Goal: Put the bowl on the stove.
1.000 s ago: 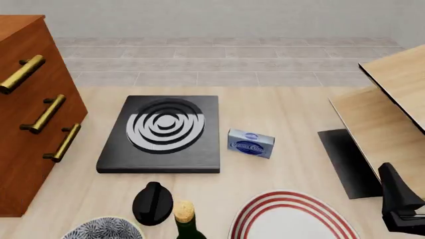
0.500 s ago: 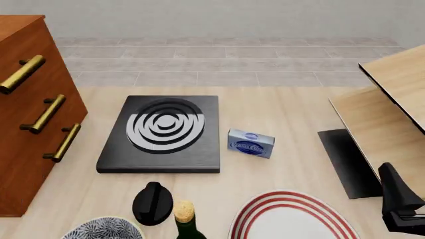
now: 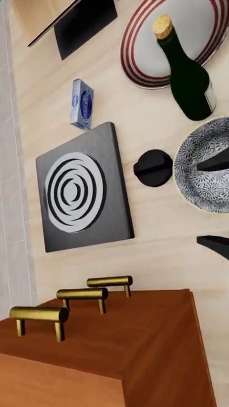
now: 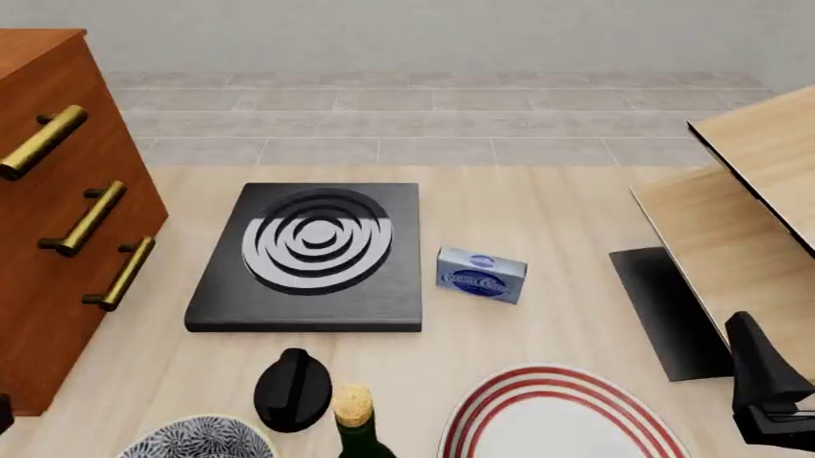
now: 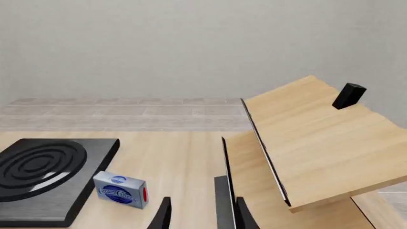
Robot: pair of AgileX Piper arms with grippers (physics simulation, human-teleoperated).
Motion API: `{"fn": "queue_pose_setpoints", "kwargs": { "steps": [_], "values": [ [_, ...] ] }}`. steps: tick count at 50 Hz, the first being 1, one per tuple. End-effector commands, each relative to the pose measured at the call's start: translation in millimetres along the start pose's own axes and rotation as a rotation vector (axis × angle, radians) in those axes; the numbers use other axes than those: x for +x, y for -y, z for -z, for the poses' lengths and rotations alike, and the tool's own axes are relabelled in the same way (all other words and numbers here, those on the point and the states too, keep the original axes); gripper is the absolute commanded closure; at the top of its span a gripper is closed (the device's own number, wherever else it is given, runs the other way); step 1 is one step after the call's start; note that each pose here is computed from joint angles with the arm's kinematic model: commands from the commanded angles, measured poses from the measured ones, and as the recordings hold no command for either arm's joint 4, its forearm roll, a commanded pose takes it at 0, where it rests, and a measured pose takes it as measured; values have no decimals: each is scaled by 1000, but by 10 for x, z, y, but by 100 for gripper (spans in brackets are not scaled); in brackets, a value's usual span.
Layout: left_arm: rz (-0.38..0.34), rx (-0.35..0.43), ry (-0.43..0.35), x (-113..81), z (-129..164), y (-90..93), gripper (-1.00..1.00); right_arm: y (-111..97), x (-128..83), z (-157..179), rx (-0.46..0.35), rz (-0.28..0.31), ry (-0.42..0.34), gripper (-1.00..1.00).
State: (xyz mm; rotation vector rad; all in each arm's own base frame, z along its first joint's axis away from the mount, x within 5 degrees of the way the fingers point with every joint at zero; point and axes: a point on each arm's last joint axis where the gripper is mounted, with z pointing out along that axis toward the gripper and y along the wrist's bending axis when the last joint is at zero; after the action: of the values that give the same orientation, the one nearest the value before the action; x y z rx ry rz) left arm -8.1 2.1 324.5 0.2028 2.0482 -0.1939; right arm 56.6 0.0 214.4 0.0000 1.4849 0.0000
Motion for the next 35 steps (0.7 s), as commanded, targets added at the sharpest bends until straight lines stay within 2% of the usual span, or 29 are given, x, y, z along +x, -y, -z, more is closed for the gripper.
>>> {"fn": "queue_pose_setpoints", "kwargs": {
  "steps": [1,2,4,15,24,35],
  "values": [
    [0,14,-69,58,-144,-3,-100,0,0,0,0,0,0,-100],
    [-37,8,-73,66,-156,-3,-100,0,0,0,0,0,0,-100],
    [-17,7,-69,42,-152,-2,-100,0,0,0,0,0,0,-100],
    [-61,-3,-84,-41,-70,2,-100,0,0,0,0,0,0,-100],
    [-86,-3,-115,-16,-60,1,-100,0,0,0,0,0,0,-100],
    [-83,2,-136,30,-105,-2,-100,0,0,0,0,0,0,-100]
  ]
}}
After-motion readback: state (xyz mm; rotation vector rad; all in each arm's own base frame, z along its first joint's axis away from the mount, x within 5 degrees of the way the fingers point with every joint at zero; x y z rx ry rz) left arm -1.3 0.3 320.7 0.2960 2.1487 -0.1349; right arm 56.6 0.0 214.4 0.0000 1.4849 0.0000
